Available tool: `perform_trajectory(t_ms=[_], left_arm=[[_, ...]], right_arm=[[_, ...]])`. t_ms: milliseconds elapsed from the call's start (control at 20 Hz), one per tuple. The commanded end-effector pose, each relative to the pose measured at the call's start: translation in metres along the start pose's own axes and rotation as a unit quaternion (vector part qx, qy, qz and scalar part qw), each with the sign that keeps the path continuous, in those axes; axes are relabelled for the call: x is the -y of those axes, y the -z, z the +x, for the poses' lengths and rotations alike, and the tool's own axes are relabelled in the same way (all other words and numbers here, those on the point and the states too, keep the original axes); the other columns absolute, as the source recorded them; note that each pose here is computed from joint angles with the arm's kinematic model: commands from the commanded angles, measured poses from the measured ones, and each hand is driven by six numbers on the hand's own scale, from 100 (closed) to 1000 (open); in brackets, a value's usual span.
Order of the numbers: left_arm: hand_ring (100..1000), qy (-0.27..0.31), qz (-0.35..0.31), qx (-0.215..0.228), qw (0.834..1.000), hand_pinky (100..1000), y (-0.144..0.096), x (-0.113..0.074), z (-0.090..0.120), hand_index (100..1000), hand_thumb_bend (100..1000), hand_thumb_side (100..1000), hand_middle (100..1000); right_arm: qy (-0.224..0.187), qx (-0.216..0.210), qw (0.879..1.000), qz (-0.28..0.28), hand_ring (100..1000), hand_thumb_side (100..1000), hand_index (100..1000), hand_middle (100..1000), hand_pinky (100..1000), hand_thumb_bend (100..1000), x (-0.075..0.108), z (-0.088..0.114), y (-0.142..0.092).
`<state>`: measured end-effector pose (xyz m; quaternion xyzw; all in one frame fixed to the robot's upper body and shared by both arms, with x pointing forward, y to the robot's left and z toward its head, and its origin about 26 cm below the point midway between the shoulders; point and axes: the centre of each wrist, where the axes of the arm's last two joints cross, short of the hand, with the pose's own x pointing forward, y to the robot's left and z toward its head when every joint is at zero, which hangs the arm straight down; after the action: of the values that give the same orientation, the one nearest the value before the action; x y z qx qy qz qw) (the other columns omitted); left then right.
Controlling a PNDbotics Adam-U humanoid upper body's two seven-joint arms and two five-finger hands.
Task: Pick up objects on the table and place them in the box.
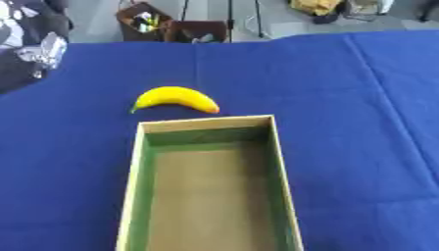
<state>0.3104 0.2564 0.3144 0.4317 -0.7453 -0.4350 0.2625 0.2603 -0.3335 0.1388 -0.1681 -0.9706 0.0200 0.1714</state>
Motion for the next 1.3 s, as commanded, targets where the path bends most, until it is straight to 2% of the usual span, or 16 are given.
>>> perform_trajectory(t_ms=[50, 250, 450, 750, 1100, 1300], left_arm=[[700, 0.047, -0.026, 0.006, 0.999, 510, 0.010, -0.005, -0.005, 890, 186, 880, 744], [719, 0.075, -0.062, 0.017, 0.995, 542, 0.026, 0.003, -0.010, 904, 259, 922, 761], [734, 0.096, -0.093, 0.022, 0.991, 562, 0.043, 0.008, -0.013, 916, 331, 919, 775], [768, 0.126, -0.144, 0.021, 0.981, 621, 0.068, 0.017, -0.022, 946, 412, 875, 816], [821, 0.152, -0.210, 0.014, 0.966, 685, 0.092, 0.027, -0.035, 1000, 605, 823, 904], [828, 0.162, -0.247, 0.008, 0.955, 699, 0.100, 0.031, -0.043, 1000, 627, 791, 905]], right_arm=[[0.001, 0.015, 1.000, 0.012, 629, 697, 762, 593, 732, 100, 0.003, 0.004, 0.009], [0.003, 0.014, 1.000, 0.016, 628, 693, 762, 592, 732, 100, 0.002, 0.004, 0.009], [0.006, 0.013, 1.000, 0.021, 627, 691, 759, 590, 732, 100, 0.000, 0.003, 0.010], [0.011, 0.011, 1.000, 0.027, 626, 686, 758, 589, 732, 100, -0.001, 0.003, 0.011], [0.014, 0.009, 0.999, 0.031, 624, 679, 756, 586, 732, 100, -0.002, 0.003, 0.011], [0.015, 0.008, 0.999, 0.032, 623, 677, 756, 585, 732, 100, -0.002, 0.003, 0.011]])
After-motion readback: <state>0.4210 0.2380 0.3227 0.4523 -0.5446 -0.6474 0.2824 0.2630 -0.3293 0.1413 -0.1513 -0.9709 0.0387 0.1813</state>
